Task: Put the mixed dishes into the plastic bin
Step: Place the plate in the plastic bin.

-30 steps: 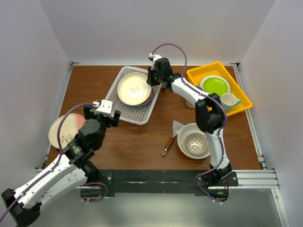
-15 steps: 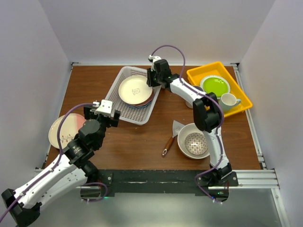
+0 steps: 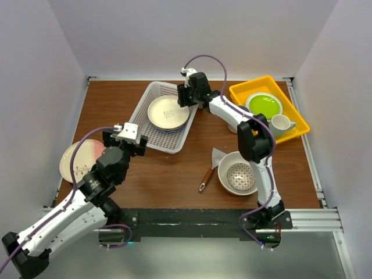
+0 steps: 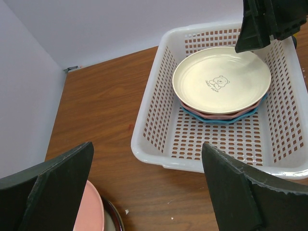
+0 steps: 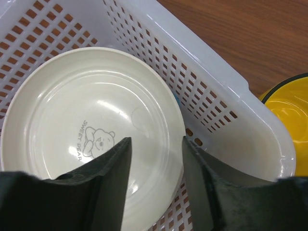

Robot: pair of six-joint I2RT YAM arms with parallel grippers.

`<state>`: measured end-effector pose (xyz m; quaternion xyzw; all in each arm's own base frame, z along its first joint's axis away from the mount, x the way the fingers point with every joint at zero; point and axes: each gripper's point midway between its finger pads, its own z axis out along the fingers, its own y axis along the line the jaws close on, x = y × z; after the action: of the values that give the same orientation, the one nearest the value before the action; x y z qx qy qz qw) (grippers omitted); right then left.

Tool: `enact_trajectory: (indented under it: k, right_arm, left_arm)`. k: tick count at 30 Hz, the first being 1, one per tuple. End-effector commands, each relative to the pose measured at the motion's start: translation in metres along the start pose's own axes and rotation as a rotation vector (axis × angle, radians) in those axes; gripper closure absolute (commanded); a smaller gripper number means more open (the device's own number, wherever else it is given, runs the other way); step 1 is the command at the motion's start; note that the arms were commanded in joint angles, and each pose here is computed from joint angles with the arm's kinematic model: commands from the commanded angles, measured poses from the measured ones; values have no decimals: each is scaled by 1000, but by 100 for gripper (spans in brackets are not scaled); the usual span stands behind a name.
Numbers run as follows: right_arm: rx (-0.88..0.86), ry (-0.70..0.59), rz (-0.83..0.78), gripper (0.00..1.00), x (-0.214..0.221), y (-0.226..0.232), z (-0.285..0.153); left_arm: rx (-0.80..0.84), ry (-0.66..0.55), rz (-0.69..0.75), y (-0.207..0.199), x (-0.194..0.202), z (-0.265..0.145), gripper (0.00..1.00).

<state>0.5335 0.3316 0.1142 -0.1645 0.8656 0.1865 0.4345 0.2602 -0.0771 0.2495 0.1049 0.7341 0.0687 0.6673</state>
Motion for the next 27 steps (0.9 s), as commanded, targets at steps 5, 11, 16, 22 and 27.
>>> enact_trajectory:
  k: [5, 11, 16, 22, 27]
  right_arm:
    - [-255, -117, -260, 28, -59, 49, -73]
    - [-467, -107, -394, 24, -51, 81, -124]
    - [-567, -153, -443, 17, -51, 97, -168]
    - [-582, -198, -498, 8, -44, 99, -212]
    - [-589, -229, -523, 3, -40, 96, -238]
  left_arm:
    - [-53, -41, -59, 11, -10, 1, 0]
    - [-55, -36, -79, 12, -9, 2, 0]
    - [-57, -13, -89, 13, -6, 6, 0]
    - [-71, 10, -107, 18, -2, 11, 0]
    - [-73, 30, -122, 22, 0, 17, 0]
